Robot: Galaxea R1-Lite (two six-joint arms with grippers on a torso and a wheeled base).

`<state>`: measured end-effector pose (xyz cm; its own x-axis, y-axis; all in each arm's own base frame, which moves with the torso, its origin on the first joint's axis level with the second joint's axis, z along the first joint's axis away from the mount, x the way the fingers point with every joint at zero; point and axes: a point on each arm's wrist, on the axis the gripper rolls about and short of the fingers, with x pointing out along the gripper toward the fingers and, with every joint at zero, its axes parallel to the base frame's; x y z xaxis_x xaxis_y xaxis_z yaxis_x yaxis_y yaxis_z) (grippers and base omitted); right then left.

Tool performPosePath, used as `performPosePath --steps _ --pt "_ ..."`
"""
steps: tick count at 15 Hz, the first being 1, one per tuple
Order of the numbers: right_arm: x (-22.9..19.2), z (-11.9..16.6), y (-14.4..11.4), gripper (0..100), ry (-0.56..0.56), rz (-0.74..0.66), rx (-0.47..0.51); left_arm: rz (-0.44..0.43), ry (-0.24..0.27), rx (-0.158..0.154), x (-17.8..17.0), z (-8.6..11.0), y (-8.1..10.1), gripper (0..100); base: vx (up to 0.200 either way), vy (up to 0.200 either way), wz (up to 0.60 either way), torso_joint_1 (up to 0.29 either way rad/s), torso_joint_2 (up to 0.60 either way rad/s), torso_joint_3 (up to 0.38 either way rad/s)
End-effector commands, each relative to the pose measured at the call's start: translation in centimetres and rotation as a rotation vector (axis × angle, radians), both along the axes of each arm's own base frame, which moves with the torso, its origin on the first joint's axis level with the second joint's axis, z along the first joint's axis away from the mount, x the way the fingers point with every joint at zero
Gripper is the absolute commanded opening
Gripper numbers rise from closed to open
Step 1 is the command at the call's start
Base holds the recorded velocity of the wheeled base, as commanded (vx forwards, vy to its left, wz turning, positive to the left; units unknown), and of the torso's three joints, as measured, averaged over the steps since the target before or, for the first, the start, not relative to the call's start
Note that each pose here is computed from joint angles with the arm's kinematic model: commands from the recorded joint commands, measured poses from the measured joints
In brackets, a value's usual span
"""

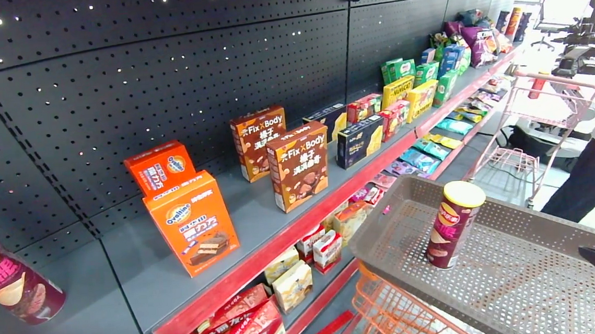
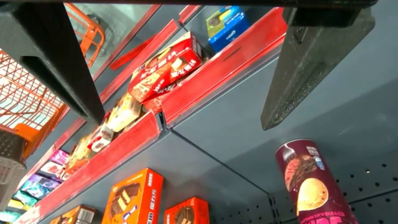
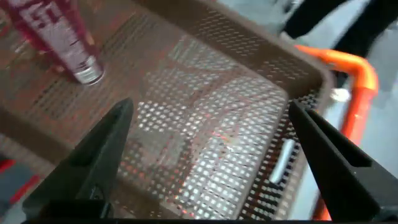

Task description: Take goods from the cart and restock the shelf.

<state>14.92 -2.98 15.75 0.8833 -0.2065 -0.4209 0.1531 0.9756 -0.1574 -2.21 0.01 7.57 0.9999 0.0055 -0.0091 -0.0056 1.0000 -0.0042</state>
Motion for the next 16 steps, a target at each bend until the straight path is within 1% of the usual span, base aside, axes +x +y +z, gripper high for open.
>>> performPosePath --steps 1,4,6,7,8,10,12,16 --pt "2.1 -2.0 0.5 100 0.090 0.095 0.036 0.001 0.000 0.000 0.0 0.0 0.0 100 0.000 0.000 0.00 0.000 0.00 0.000" --pt "4.6 -3.3 0.5 100 0.161 0.127 0.058 0.001 0.000 0.000 0.0 0.0 0.0 100 0.000 0.000 0.00 0.000 0.00 0.000" --pt "6.0 -3.6 0.5 100 0.173 0.136 0.060 0.001 0.000 0.000 0.0 0.0 0.0 100 0.000 0.000 0.00 0.000 0.00 0.000" --pt "6.9 -3.7 0.5 100 0.169 0.140 0.060 0.001 0.000 0.000 0.0 0.0 0.0 100 0.000 0.000 0.00 0.000 0.00 0.000" --pt "8.2 -3.6 0.8 100 0.141 0.193 0.076 0.001 0.000 0.000 0.0 0.0 0.0 100 0.000 0.000 0.00 0.000 0.00 0.000" --pt "9.1 -3.4 1.0 100 0.118 0.284 0.105 0.001 0.000 0.000 0.0 0.0 0.0 100 0.000 0.000 0.00 0.000 0.00 0.000" --pt "9.7 -3.6 1.6 100 0.118 0.324 0.091 0.001 0.000 0.000 0.0 0.0 0.0 100 0.000 0.000 0.00 0.000 0.00 0.000" --pt "10.8 -3.7 2.7 100 0.069 0.387 0.078 0.001 0.000 0.000 0.0 0.0 0.0 100 0.000 0.000 0.00 0.000 0.00 0.000"
